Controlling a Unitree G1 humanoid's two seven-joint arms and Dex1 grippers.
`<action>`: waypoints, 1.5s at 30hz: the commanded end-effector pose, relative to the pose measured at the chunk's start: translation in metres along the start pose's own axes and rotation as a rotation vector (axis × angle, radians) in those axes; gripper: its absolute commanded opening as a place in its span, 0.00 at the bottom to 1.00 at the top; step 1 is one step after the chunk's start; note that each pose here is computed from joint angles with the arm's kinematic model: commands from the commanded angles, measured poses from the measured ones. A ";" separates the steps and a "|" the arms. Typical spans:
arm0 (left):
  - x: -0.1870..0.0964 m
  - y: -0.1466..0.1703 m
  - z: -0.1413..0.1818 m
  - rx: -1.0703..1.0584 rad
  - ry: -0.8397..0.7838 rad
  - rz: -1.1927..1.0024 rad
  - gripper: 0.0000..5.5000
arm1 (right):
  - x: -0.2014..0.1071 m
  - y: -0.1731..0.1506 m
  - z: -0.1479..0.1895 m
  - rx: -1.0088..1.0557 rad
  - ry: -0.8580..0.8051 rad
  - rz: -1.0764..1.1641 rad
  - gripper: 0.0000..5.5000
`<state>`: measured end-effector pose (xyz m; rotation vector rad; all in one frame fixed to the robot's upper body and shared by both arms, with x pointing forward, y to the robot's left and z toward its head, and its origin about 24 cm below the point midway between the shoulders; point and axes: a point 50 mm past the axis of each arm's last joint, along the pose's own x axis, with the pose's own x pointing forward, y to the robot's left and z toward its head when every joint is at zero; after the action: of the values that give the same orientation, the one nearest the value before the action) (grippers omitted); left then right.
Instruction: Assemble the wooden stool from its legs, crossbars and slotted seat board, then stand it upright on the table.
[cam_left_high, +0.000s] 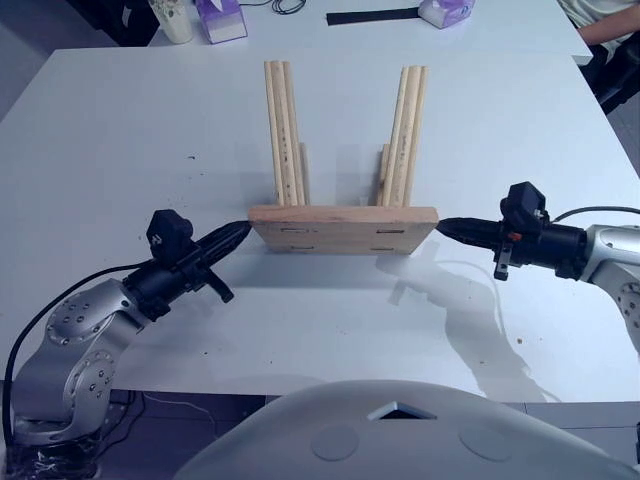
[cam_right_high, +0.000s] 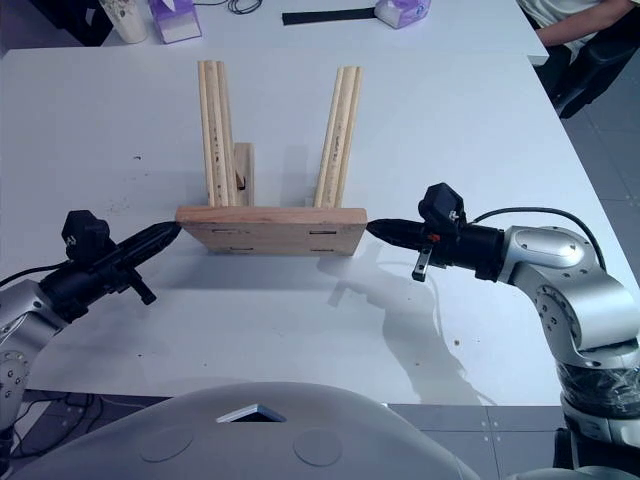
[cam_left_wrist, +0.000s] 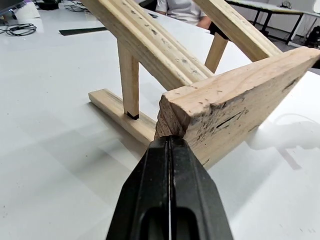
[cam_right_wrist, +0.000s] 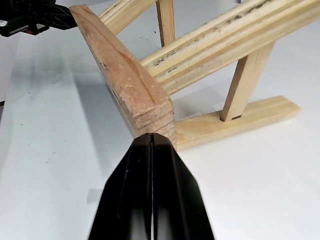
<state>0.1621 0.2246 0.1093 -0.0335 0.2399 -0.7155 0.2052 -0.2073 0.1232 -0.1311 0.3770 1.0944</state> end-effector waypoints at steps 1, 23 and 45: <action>0.000 -0.004 -0.012 -0.059 0.021 -0.039 0.01 | 0.006 -0.001 -0.006 0.027 0.005 0.055 0.00; 0.019 0.040 -0.046 0.189 0.285 -0.211 0.27 | 0.023 -0.046 -0.046 -0.148 0.214 0.131 0.23; 0.068 0.060 -0.037 0.451 0.328 -0.484 0.57 | 0.062 -0.050 -0.047 -0.203 0.256 0.293 0.53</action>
<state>0.2373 0.2304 0.0527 0.4545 0.3897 -1.2197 0.2594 -0.1947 0.0513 -0.3821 0.5325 1.3959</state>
